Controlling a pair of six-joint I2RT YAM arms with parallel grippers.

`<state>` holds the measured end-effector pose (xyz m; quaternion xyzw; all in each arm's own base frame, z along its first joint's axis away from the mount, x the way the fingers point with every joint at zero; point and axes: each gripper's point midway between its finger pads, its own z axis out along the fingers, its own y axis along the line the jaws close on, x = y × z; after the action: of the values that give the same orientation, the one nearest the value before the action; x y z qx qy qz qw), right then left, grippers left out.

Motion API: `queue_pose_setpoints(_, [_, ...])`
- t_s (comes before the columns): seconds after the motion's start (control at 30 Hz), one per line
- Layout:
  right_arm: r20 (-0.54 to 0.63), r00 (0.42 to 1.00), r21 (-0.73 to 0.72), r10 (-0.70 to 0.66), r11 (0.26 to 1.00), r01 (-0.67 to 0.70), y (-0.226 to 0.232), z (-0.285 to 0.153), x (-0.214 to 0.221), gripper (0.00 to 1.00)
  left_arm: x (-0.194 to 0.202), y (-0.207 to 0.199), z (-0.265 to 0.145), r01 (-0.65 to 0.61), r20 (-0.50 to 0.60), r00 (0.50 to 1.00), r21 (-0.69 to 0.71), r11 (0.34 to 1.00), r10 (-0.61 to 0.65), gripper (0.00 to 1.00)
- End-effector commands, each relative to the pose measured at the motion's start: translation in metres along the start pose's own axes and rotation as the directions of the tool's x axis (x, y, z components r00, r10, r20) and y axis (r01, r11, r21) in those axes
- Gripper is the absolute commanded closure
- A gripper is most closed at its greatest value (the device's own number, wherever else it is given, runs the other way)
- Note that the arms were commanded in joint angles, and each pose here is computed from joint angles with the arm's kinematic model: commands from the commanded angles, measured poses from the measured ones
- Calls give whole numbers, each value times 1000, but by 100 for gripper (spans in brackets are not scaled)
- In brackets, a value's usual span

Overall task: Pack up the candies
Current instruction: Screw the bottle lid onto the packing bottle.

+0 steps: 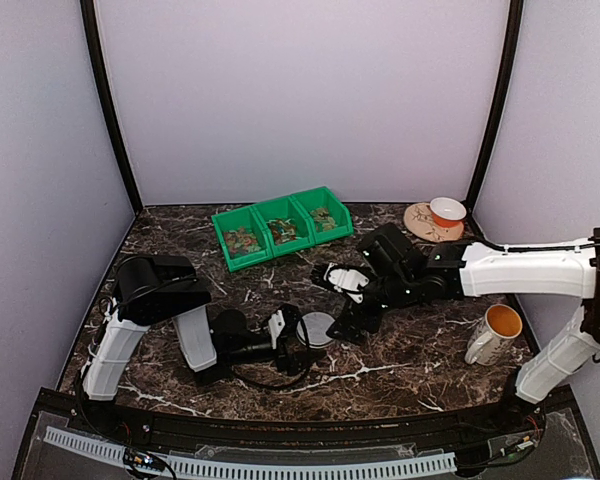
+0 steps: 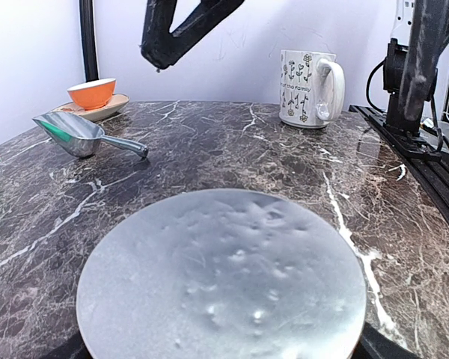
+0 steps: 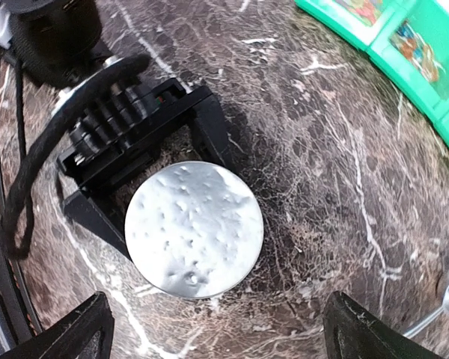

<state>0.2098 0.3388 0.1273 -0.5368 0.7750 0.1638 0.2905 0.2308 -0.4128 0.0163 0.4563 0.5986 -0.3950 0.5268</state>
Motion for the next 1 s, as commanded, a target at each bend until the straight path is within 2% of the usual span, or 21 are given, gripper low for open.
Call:
queue_pose_setpoints(0.0, [11, 973, -112, -231, 966, 231, 14, 1, -2, 3, 110, -16, -41, -7, -285, 958, 23, 1000, 13, 19])
queue_pose_setpoints(0.2, [64, 948, -238, -312, 918, 318, 18, 17, -6, 3, 107, -27, -42, 7, -271, 962, 78, 997, 15, 19])
queue_pose_setpoints(0.47, [75, 901, -274, -427, 860, 431, 9, 23, -13, 3, 105, -30, -41, 11, -263, 965, 100, 995, 16, 19])
queue_pose_setpoints(0.97, [56, 891, -372, -451, 819, 437, 16, 39, -8, 3, 105, -37, -41, 22, -258, 966, 139, 990, 15, 19])
